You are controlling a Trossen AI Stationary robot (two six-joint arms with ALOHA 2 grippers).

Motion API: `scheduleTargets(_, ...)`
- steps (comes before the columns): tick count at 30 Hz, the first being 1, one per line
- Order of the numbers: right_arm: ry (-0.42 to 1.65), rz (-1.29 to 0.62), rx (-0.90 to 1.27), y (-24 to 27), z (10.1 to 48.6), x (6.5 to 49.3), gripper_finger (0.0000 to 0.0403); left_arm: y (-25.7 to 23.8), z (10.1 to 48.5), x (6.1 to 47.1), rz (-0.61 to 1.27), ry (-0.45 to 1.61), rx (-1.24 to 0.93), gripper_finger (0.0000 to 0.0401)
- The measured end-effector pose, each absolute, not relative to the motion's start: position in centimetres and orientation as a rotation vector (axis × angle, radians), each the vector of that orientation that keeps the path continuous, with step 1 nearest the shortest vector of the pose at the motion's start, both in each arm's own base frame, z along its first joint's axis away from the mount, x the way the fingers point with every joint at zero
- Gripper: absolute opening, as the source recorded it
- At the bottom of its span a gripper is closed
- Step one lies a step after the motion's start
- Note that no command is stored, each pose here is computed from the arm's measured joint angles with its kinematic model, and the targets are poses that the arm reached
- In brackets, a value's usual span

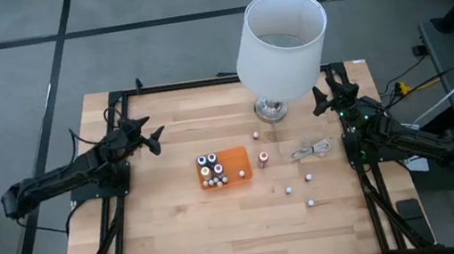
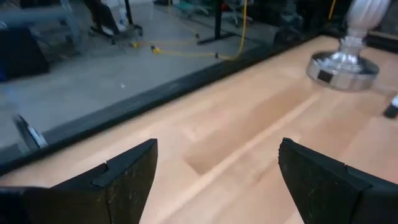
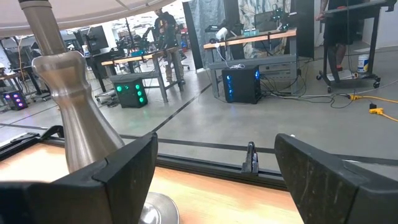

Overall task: Pick & Place food coloring
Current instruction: Put the small orange food coloring bottle into the orange bin

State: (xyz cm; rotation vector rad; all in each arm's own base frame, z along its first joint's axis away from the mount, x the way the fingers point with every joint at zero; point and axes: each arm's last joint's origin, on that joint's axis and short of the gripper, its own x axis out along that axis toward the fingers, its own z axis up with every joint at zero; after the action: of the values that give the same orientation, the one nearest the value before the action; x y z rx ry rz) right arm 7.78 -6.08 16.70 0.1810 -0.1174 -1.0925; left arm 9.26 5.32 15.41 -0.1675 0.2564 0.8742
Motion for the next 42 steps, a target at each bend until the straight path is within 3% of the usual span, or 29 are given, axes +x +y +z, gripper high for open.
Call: scheduleTargets(42, -0.117, -1.092, 0.181, -6.08, 16.7, 7.78, 0.0323, 5.36, 15.38, 9.22, 0.879, 0.237, -0.202, 0.0322)
